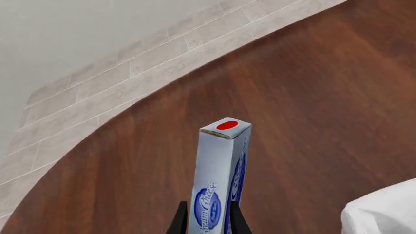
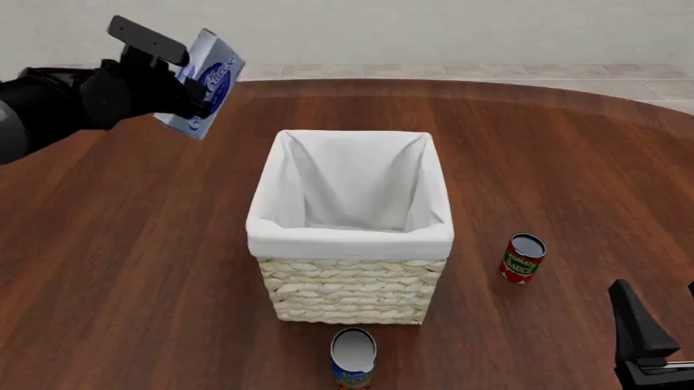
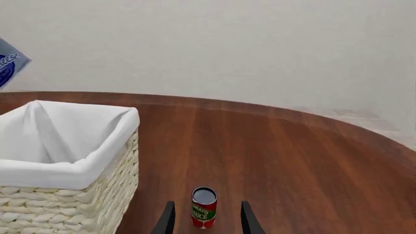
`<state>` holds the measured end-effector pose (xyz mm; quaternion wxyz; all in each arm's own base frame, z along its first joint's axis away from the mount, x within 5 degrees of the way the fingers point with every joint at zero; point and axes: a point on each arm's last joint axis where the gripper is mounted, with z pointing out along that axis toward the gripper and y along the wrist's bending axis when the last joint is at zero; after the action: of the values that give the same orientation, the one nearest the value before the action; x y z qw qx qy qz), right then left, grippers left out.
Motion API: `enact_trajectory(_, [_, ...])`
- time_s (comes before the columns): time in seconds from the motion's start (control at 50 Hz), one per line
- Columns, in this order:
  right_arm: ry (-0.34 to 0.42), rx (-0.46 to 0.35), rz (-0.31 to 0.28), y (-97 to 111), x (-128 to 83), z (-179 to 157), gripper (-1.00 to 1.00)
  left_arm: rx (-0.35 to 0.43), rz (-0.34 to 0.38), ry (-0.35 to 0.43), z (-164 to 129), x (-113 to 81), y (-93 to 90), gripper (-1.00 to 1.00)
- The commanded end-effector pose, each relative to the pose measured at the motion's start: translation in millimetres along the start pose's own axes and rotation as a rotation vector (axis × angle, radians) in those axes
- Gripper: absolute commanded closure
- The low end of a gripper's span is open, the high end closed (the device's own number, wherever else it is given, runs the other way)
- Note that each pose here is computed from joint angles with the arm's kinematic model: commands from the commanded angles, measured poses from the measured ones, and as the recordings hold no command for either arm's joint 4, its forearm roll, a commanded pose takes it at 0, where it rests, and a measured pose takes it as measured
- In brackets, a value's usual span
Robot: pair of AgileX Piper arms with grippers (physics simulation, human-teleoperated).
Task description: Pick up the cream cheese box, and put it in the basket.
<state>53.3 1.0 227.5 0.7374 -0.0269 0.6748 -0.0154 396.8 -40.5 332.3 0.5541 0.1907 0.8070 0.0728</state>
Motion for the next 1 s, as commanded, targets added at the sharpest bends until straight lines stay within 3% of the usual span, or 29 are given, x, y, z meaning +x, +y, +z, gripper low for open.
enact_trajectory(0.02, [-0.002,-0.004,-0.004,0.1,-2.1,-0.3,-1.0,0.005,-0.036,-0.076,-27.1,-12.0,-8.2,1.0])
enact_trajectory(0.56, [0.003,-0.004,0.006,0.4,2.7,0.3,-1.0,0.011,-0.128,-0.173,-63.7,-14.7,-17.3,1.0])
enact_trajectory(0.76, [0.008,-0.007,0.007,0.8,6.9,0.8,-1.0,0.017,-0.147,-0.167,-58.2,-5.6,-21.8,1.0])
enact_trajectory(1.0, [0.011,-0.013,0.008,1.2,8.4,1.0,-1.0,0.018,-0.185,-0.207,-78.0,-9.5,-22.1,1.0])
